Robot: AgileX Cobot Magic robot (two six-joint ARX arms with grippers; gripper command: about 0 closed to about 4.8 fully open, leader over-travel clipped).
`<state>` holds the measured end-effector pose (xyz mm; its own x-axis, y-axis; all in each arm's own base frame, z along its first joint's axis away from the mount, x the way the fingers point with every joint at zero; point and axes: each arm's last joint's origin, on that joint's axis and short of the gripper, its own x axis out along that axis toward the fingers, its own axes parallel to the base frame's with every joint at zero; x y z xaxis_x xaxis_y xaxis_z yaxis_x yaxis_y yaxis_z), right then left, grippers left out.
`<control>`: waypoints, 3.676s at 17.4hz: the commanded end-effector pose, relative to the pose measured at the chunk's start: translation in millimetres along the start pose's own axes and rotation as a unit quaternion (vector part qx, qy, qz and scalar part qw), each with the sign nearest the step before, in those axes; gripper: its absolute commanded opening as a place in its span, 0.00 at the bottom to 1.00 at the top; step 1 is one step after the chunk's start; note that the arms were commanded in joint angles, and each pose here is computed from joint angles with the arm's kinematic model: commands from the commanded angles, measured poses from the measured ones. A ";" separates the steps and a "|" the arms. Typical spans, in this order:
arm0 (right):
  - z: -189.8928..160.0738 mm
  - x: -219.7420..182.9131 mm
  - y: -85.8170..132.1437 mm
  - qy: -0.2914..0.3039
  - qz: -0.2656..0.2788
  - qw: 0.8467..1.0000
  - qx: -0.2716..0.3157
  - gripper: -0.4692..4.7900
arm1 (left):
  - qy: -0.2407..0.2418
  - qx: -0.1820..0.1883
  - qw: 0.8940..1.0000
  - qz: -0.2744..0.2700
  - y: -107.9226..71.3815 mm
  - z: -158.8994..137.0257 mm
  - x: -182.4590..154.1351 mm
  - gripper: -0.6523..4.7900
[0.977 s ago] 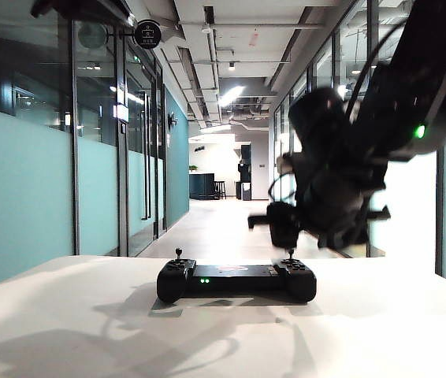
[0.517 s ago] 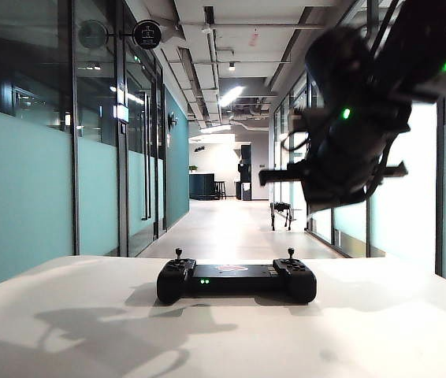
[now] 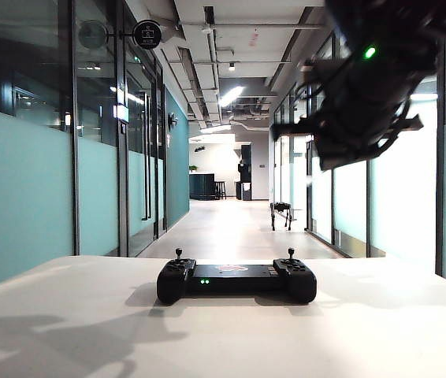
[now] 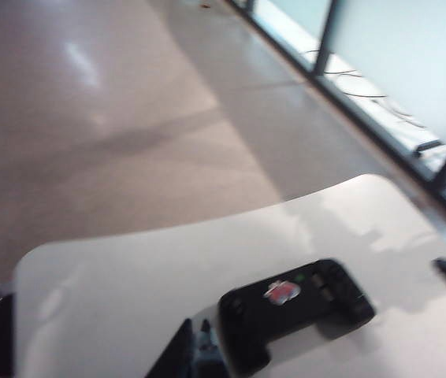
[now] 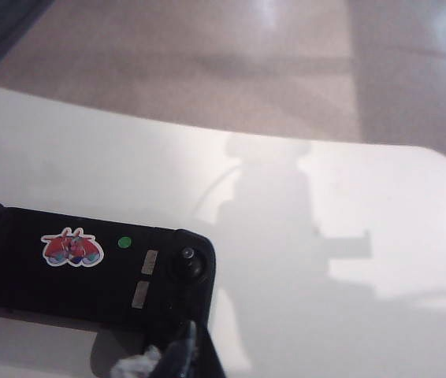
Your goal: Push the left joystick on the remote control sitting on the white table forward to make the robot dog walk in a straight line until it approaches the door.
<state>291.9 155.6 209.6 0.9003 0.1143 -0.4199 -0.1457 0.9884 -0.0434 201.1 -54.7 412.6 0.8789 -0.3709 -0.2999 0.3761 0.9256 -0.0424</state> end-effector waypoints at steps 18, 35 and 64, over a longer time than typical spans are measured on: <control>-0.7 -98.7 -33.3 -0.086 0.059 0.995 0.000 0.08 | -0.072 0.002 0.993 0.095 -1.3 -211.4 -42.8 0.11; 0.3 -109.9 -36.4 -0.081 0.073 0.994 -0.016 0.08 | -0.029 -0.030 0.994 0.105 0.1 -249.4 -36.9 0.11; -131.7 -176.1 -113.7 -0.219 -0.031 0.974 0.038 0.08 | -0.029 -0.030 0.994 0.105 0.1 -249.4 -36.8 0.11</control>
<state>96.4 10.0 166.1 0.9976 0.0678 -0.0124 -0.0676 0.9975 0.0186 95.5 -22.1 183.9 0.9487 -0.1722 -0.2650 0.1680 0.9850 -0.0387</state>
